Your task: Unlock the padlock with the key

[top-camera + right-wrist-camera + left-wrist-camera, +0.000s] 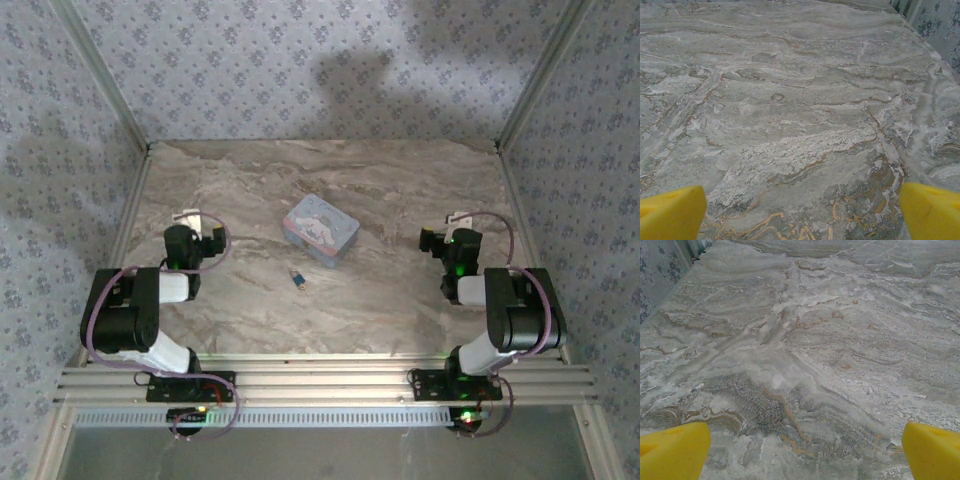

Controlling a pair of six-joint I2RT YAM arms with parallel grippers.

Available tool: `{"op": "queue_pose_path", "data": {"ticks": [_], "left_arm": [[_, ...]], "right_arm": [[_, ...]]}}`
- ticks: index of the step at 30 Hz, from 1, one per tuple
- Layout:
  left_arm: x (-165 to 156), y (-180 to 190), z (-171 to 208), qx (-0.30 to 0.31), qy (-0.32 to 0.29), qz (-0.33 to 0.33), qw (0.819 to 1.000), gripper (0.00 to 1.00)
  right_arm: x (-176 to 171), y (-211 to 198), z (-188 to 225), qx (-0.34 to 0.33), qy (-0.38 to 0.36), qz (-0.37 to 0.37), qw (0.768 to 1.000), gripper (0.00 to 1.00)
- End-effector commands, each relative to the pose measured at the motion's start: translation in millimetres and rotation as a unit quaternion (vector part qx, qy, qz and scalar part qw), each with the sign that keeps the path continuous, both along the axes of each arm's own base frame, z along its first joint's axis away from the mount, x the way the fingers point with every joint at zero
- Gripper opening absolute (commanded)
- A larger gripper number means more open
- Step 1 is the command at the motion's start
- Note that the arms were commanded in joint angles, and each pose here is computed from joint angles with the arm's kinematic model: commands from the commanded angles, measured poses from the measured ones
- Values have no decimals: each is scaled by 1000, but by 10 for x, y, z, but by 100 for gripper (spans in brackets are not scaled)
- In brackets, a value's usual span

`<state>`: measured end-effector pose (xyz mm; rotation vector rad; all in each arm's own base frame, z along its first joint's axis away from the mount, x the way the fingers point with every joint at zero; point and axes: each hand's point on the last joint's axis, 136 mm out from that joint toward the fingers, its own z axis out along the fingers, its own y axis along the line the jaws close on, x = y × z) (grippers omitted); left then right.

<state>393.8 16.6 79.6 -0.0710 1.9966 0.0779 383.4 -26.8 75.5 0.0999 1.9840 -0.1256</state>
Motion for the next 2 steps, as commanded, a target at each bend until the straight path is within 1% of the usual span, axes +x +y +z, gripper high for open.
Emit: {"op": "queue_pose_path", "data": {"ticks": [1, 2], "left_arm": [[37, -19, 90, -8, -18, -4, 1000, 98], [37, -18, 93, -8, -18, -4, 1000, 98]], "right_arm": [[51, -15, 103, -12, -14, -4, 1000, 100], [53, -12, 108, -11, -15, -4, 1000, 100]]}}
